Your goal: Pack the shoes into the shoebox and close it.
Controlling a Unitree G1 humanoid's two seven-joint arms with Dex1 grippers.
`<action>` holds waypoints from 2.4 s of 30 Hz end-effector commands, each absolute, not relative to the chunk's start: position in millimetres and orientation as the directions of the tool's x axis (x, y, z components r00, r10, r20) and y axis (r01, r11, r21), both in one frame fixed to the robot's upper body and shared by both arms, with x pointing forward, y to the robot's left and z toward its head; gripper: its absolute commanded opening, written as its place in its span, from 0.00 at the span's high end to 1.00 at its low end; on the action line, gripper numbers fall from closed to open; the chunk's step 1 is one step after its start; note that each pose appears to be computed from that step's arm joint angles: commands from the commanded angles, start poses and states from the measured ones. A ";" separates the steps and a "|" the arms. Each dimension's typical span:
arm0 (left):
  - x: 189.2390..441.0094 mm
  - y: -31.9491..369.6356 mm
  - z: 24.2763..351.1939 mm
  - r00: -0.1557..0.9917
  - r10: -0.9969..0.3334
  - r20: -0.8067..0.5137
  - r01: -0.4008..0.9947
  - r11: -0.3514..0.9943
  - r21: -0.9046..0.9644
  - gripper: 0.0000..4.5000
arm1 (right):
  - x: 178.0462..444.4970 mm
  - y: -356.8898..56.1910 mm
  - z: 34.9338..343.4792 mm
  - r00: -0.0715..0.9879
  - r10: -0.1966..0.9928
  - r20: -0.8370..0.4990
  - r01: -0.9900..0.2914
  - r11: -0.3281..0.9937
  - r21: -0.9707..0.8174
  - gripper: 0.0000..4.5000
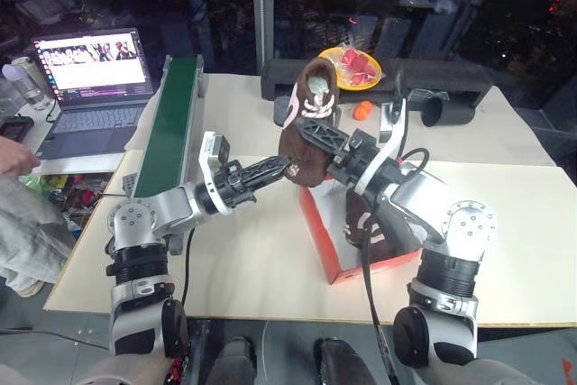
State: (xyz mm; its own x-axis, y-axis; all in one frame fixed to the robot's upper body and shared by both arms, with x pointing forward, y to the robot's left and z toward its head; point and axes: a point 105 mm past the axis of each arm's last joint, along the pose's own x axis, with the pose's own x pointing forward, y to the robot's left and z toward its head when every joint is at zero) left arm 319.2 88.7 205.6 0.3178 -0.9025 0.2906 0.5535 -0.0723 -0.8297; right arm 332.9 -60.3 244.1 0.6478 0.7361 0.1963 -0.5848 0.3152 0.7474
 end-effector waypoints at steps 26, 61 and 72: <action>318.5 87.1 161.4 0.365 -0.916 -0.168 0.924 0.378 -0.052 0.43 | 309.9 -117.3 132.6 0.783 0.397 -0.480 -0.282 0.913 0.296 0.67; 309.7 71.6 159.5 0.271 -0.945 -0.186 0.962 0.273 0.012 0.42 | 288.8 -170.7 207.7 0.882 0.344 -0.323 -0.334 0.939 0.086 0.43; 295.9 52.9 152.1 0.140 -0.971 -0.196 0.986 0.119 0.115 0.42 | 231.8 -234.8 162.5 0.839 -0.058 -0.540 -0.012 0.992 -0.126 0.98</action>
